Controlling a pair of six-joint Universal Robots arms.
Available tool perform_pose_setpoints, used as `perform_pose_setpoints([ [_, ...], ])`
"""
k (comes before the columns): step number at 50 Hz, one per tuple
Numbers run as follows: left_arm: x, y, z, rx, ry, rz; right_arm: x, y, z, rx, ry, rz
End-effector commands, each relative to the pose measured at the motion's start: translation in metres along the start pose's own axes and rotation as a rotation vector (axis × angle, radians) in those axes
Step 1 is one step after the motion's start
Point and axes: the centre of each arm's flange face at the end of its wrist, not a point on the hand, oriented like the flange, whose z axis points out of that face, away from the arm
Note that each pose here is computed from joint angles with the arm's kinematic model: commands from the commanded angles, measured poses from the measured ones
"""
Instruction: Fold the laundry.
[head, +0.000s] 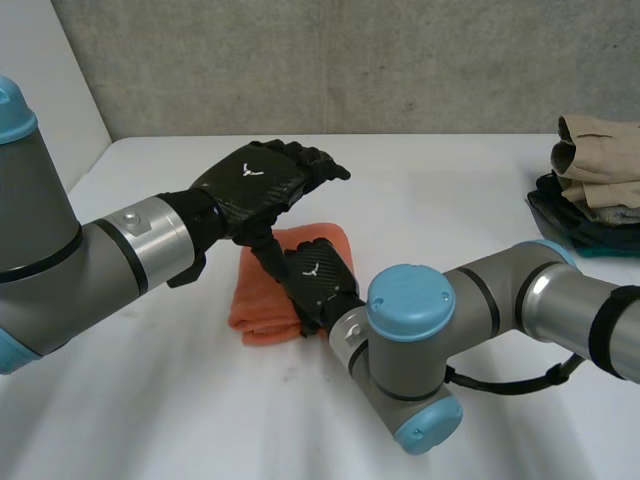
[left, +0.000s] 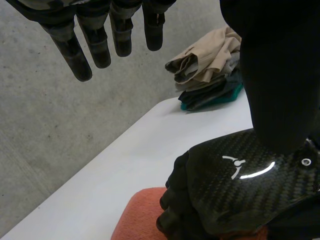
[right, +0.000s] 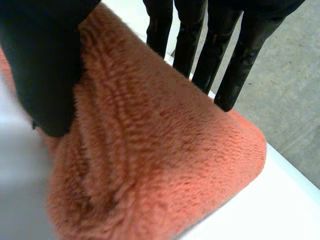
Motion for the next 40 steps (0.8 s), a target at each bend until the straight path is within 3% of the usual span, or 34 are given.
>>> perform_pose_setpoints([
  [1,-0.002,-0.003,-0.001,0.007,-0.007,0.005,0.011,-0.004,0.010,0.019,0.018,-0.001],
  [12,-0.017,-0.008,-0.006,0.018,-0.063,0.011,0.056,-0.002,0.008,-0.049,0.082,0.009],
  [23,-0.023,-0.016,-0.011,0.034,-0.097,0.023,0.132,-0.022,0.009,0.021,0.163,-0.139],
  [32,-0.023,-0.016,-0.012,0.035,-0.101,0.022,0.252,-0.095,0.003,0.287,0.364,-0.240],
  [40,-0.020,-0.018,-0.012,0.039,-0.094,0.024,0.389,-0.125,-0.045,0.449,0.544,-0.258],
])
